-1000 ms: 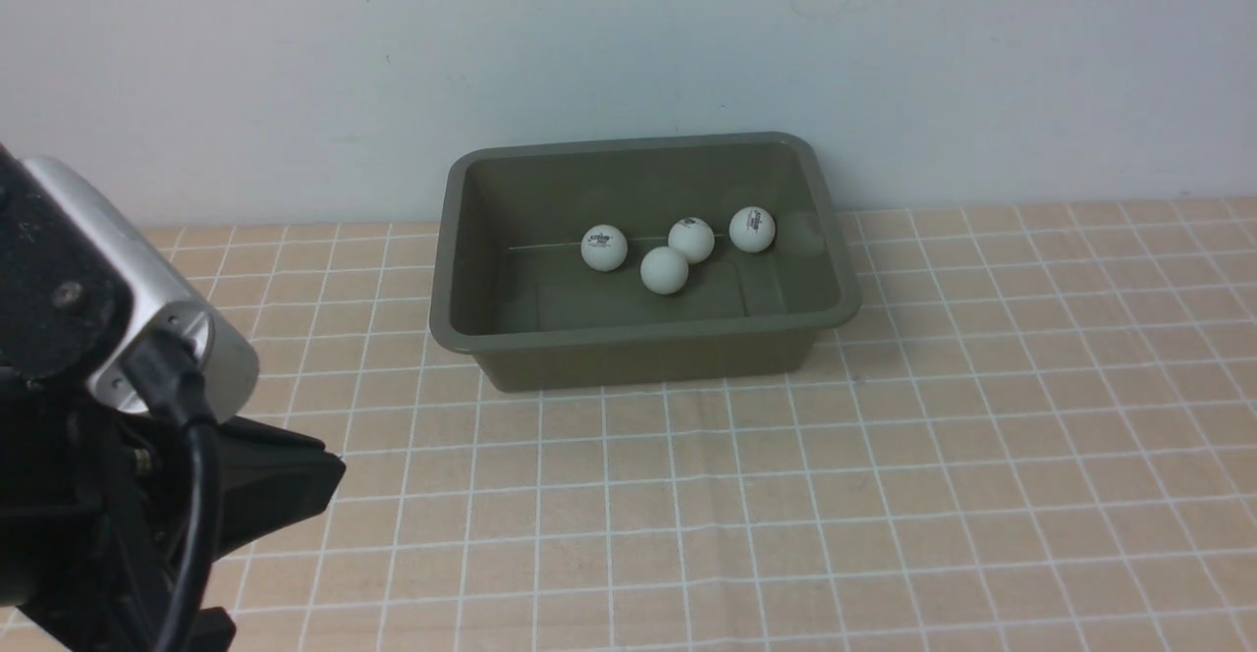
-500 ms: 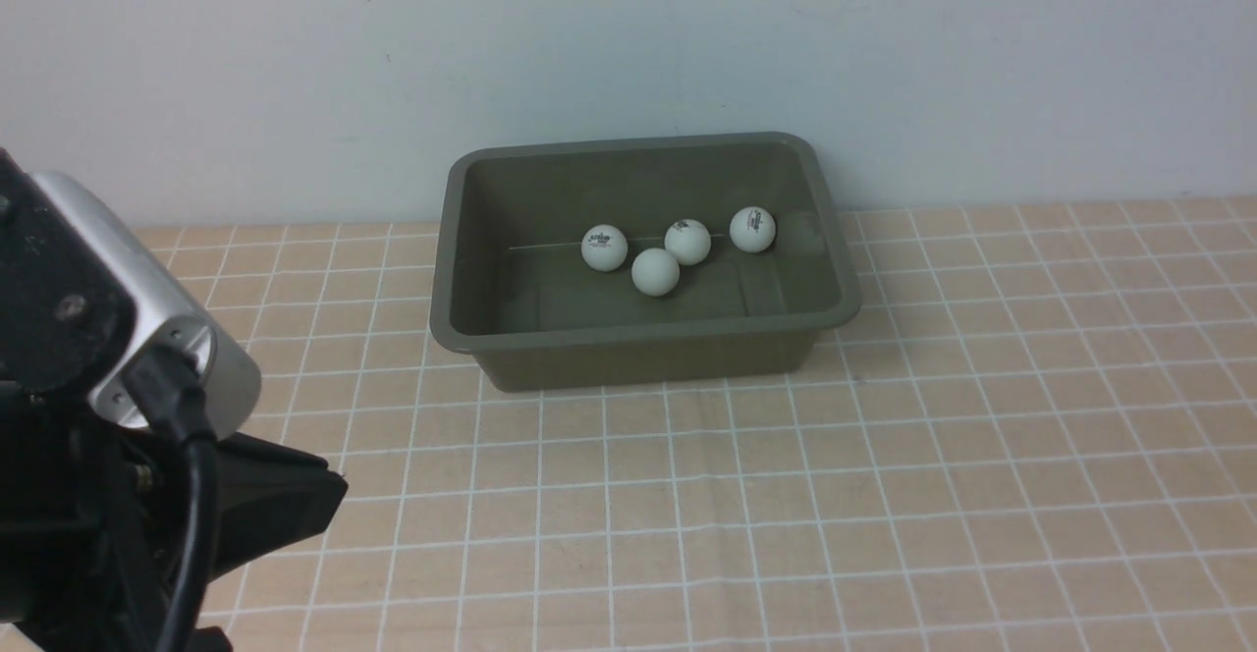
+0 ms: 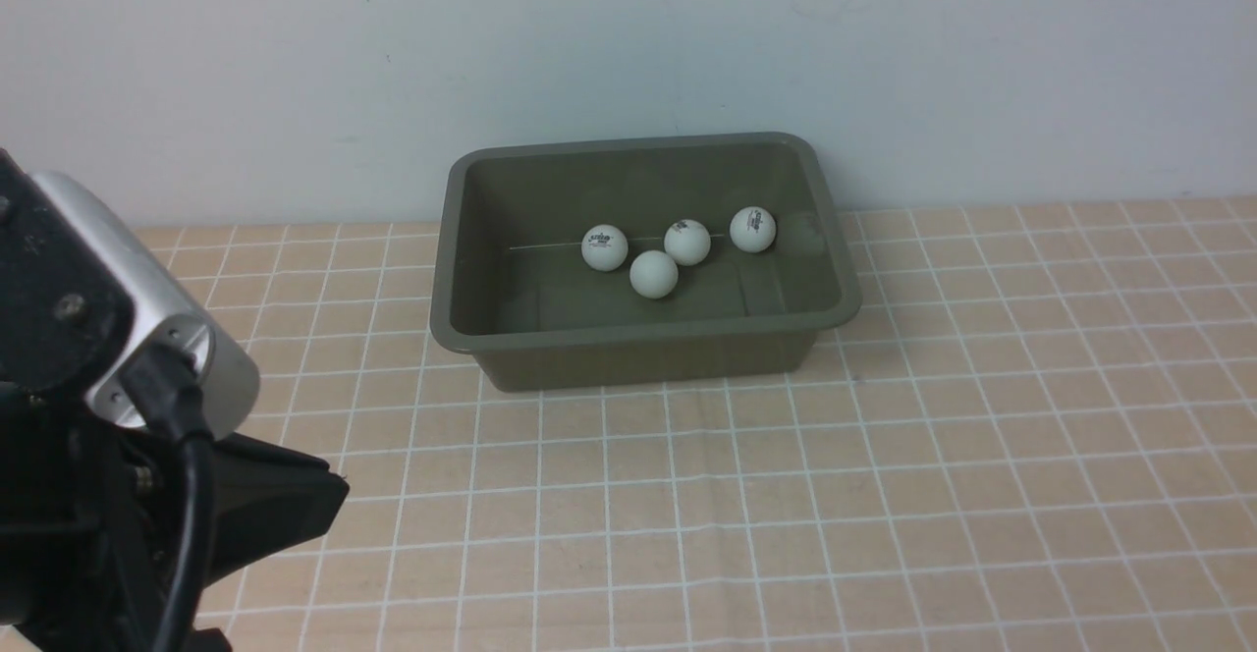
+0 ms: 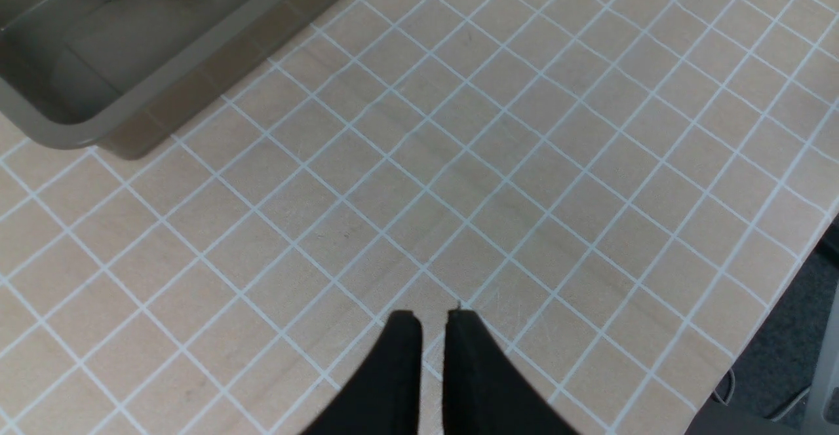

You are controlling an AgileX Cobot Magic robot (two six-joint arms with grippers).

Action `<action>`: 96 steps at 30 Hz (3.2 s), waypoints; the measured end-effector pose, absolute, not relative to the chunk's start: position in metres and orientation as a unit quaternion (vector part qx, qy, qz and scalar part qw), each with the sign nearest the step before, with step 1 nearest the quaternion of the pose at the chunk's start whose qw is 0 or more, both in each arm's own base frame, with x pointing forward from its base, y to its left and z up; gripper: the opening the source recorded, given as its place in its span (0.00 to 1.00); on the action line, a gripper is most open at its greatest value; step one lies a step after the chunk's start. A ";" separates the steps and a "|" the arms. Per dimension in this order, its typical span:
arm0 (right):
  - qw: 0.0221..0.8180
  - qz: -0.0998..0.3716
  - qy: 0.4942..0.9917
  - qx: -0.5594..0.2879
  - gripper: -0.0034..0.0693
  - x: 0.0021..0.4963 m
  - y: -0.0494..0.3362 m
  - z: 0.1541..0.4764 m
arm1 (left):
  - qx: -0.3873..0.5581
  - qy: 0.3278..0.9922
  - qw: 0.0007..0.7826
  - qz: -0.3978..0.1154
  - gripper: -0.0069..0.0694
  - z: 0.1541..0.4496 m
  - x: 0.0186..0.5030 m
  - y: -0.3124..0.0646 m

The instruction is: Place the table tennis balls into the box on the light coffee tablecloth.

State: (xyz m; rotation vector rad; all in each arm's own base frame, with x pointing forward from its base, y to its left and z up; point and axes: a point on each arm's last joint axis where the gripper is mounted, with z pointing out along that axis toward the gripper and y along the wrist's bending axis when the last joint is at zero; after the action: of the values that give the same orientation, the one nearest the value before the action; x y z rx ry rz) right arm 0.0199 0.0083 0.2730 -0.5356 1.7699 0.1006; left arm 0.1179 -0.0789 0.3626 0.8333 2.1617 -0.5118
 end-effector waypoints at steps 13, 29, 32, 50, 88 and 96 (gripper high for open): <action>0.671 0.059 0.712 -0.196 0.34 0.030 0.011 0.263 | 0.325 0.844 0.375 -0.204 0.09 0.363 0.118 -0.079; 0.669 0.021 0.712 -0.214 0.34 0.045 0.014 0.226 | 0.327 0.844 0.363 -0.222 0.09 0.363 0.115 -0.082; 0.655 0.050 0.729 -0.192 0.34 0.045 0.015 0.221 | 0.329 0.844 0.361 -0.222 0.09 0.362 0.114 -0.082; 0.618 0.066 0.764 -0.172 0.34 0.044 0.014 0.210 | 0.304 0.817 0.402 -0.281 0.09 0.373 0.116 -0.090; 0.616 0.066 0.766 -0.172 0.34 0.044 0.014 0.210 | 0.093 0.739 0.667 0.022 0.09 0.251 0.069 -0.009; 0.616 0.066 0.766 -0.172 0.34 0.044 0.014 0.210 | 0.056 0.718 0.694 -0.002 0.09 0.215 0.056 -0.009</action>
State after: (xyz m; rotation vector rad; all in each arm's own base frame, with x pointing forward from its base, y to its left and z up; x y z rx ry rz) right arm 0.0441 0.0138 0.2097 -0.3960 1.7645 0.1529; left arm 0.0561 -0.0091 0.2154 0.1242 1.6034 -0.0037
